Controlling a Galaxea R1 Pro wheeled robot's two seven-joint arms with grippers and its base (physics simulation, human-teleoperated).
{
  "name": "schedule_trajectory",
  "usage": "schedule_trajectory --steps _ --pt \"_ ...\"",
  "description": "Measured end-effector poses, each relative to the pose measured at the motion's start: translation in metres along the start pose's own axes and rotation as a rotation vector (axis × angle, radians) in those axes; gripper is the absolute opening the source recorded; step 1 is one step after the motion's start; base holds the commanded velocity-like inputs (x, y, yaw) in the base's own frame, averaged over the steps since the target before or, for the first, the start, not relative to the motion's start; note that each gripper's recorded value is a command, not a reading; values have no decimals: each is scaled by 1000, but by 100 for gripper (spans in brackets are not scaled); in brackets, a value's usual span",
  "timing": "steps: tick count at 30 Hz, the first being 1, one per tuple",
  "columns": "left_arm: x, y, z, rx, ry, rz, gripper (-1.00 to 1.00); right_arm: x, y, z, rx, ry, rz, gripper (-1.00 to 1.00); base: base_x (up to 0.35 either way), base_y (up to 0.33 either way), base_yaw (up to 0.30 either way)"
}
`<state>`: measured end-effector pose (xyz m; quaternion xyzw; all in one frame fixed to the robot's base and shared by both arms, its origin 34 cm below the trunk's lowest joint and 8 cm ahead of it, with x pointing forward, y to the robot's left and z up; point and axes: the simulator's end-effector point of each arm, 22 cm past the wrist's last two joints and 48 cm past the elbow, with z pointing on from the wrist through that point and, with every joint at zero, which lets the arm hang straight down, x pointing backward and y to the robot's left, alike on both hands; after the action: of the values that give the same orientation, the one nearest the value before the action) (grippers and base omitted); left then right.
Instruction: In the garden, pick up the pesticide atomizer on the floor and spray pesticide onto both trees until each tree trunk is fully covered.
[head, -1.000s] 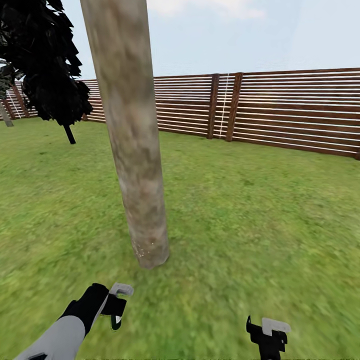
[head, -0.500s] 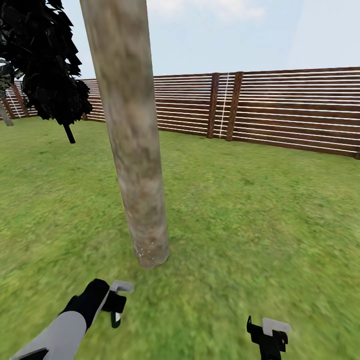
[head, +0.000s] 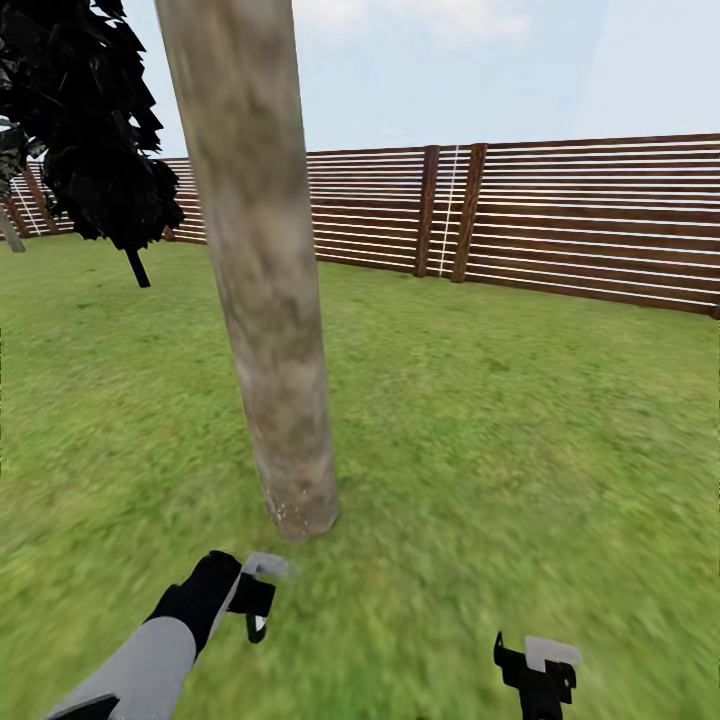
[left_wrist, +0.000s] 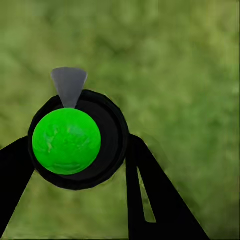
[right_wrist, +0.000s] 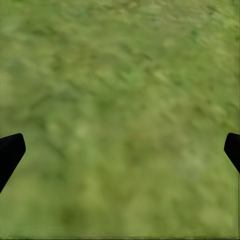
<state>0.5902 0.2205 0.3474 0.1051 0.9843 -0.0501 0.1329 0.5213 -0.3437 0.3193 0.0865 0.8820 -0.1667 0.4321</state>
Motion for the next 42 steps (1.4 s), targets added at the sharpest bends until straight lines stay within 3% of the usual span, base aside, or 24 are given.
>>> schedule_trajectory --steps 3,8,9,12,14,16,17,21,23,25,28,31,34,36,42 --pt "-2 29 -6 -38 -16 -14 -100 0 1 0 -1 -1 0 100 -160 27 0" --pt "-41 -20 -13 21 -74 1 -100 -1 0 0 0 -2 1 100 -15 2 0" --pt "-50 -19 -18 14 -89 8 -100 -1 -1 0 1 -2 0 100 -1 0 0" --pt "-57 3 -25 -20 -100 4 -100 -1 -2 1 3 -3 -1 100 -68 0 0" --pt "-62 46 -36 -82 -124 -13 -100 -1 -2 1 3 -2 -2 100 -280 0 0" --pt "-62 52 -38 -88 -129 -20 -100 -1 -3 1 3 -2 -2 100 -229 0 0" --pt "-63 50 -39 -85 -131 -20 -100 -1 -3 1 3 -2 -2 100 -62 0 0" --pt "-80 3 -37 -26 -153 -4 -100 -1 -3 1 3 -3 -1 100 -18 0 0" --pt "-85 -5 -38 -17 -160 3 -100 -1 -3 1 3 -3 -2 100 -2 0 0" --pt "-91 10 -45 -42 -173 -4 -100 -1 -3 1 3 -3 -2 100 0 0 0" --pt "-97 50 -67 -112 -173 -42 -100 -1 -3 1 3 -3 -2 100 -78 0 0" --pt "-103 48 -73 -114 -185 -47 -100 -1 -3 1 3 -2 -2 100 -289 0 0" --pt "-112 25 -73 -93 -193 -10 -100 -1 -3 1 3 -2 -2 100 -205 0 0" --pt "-115 24 -74 -98 -195 1 -100 -1 -3 1 3 -2 -2 100 -54 0 0" --pt "-122 51 -86 -138 -216 -7 -100 -1 -2 1 2 -2 -1 100 -5 0 0"
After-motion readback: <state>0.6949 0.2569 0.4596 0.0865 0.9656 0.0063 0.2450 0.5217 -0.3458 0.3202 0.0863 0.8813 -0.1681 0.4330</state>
